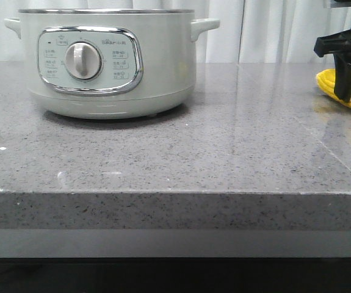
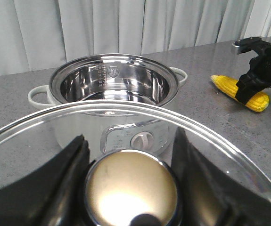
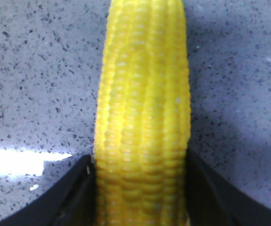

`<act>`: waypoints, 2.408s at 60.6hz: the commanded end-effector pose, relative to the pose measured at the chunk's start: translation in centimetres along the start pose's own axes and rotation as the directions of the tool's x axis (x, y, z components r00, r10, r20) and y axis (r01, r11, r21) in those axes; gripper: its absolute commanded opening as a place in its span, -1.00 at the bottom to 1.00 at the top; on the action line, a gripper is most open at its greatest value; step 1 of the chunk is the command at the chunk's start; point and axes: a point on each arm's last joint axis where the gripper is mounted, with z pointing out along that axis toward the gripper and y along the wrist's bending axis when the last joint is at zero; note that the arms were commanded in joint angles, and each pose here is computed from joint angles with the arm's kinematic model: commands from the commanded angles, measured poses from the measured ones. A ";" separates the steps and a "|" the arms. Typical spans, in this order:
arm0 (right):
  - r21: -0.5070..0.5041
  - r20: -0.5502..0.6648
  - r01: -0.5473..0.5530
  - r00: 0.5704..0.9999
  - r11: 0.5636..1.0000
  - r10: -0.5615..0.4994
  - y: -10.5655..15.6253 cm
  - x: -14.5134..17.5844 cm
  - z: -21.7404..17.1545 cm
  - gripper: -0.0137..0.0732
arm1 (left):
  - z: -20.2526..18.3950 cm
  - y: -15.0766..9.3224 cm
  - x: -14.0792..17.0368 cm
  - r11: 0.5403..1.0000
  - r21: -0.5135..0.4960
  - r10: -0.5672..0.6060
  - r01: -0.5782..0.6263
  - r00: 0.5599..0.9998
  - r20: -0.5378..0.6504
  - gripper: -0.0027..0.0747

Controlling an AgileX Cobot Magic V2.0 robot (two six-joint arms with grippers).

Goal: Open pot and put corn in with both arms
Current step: 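Grasp the yellow corn cob with the right gripper and lift it, then carry the corn over the open pot and release it inside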

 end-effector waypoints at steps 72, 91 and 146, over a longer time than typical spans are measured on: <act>-0.320 0.680 0.377 0.730 0.869 -0.066 13.6 1.3 -23.6 0.03 | -0.7 0.0 -2.4 1.000 0.004 -0.015 0.015 0.983 0.181 -0.40; -0.328 0.645 0.435 0.752 0.839 -0.137 18.7 -3.1 -20.7 0.03 | -0.7 0.0 -2.4 1.000 0.004 -0.015 0.015 0.983 0.181 -0.40; -0.319 0.520 0.494 0.805 0.809 -0.287 24.0 -5.4 -12.4 0.25 | -0.7 0.0 -2.4 1.000 0.004 -0.015 0.015 0.983 0.181 -0.40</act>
